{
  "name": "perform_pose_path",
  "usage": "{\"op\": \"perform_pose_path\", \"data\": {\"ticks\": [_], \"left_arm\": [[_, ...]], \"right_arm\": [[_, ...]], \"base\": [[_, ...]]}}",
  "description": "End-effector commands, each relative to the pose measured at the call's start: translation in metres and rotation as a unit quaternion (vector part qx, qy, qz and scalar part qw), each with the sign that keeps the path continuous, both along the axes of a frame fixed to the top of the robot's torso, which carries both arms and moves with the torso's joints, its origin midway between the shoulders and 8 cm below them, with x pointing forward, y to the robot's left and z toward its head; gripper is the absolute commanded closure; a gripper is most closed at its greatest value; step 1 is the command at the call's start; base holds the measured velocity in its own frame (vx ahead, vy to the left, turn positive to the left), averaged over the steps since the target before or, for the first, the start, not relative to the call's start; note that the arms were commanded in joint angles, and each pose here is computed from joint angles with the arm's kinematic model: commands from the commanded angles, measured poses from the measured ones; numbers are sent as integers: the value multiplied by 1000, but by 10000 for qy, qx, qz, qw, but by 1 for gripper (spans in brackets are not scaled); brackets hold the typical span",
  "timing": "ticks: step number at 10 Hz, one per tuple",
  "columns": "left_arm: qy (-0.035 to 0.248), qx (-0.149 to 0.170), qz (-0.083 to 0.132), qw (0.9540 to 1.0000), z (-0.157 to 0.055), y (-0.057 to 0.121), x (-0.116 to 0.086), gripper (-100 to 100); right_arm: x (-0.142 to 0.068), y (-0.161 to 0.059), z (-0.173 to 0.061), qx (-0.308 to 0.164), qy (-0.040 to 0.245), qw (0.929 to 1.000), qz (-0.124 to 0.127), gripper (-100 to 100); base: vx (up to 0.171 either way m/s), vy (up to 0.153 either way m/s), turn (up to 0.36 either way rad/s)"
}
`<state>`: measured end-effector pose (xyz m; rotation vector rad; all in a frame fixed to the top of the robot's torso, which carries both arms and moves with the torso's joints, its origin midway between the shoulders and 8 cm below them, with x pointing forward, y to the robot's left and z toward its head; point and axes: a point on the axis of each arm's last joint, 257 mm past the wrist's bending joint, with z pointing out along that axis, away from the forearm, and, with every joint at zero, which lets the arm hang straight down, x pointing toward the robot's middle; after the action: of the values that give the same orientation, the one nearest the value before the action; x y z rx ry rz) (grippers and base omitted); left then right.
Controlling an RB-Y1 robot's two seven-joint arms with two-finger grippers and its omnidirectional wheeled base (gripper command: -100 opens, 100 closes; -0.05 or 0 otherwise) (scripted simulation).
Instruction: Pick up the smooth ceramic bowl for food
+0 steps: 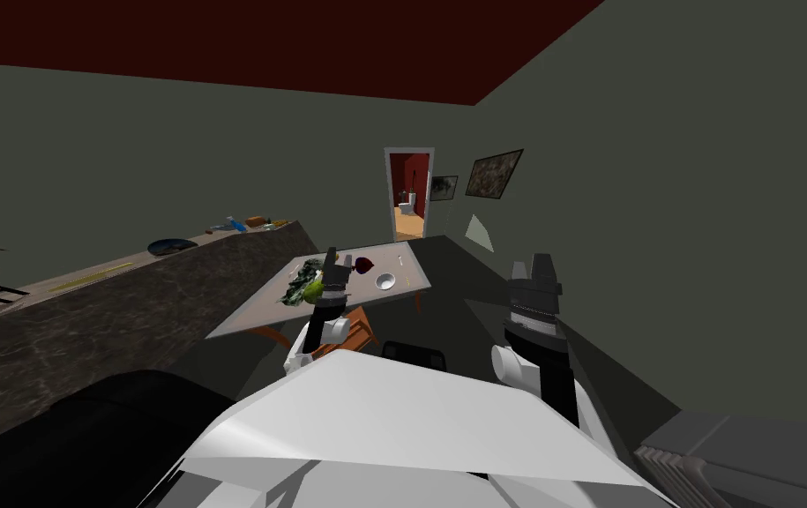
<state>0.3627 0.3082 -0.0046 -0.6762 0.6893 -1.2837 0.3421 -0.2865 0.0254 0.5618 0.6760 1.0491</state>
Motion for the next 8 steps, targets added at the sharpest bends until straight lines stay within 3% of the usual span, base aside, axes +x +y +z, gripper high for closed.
{"op": "perform_pose_path", "data": {"ticks": [1,3,5,6,8], "left_arm": [[310,-40,-10,9995,-19,6,15,-100],[524,-82,-6,9986,-34,11,27,-100],[936,-194,12,9954,-61,21,49,-100],[977,-202,21,9950,-65,22,50,-100],[1368,-345,45,9900,-90,31,72,-100]], "right_arm": [[0,0,0,0,0,10000,0,0],[0,0,0,0,0,10000,0,0],[0,0,0,0,0,10000,0,0],[0,0,0,0,0,10000,0,0],[0,0,0,0,0,10000,0,0]], "base": [[-57,-32,28],[-54,-32,20],[-47,-28,29],[-36,-26,11],[-31,-29,31]]}}
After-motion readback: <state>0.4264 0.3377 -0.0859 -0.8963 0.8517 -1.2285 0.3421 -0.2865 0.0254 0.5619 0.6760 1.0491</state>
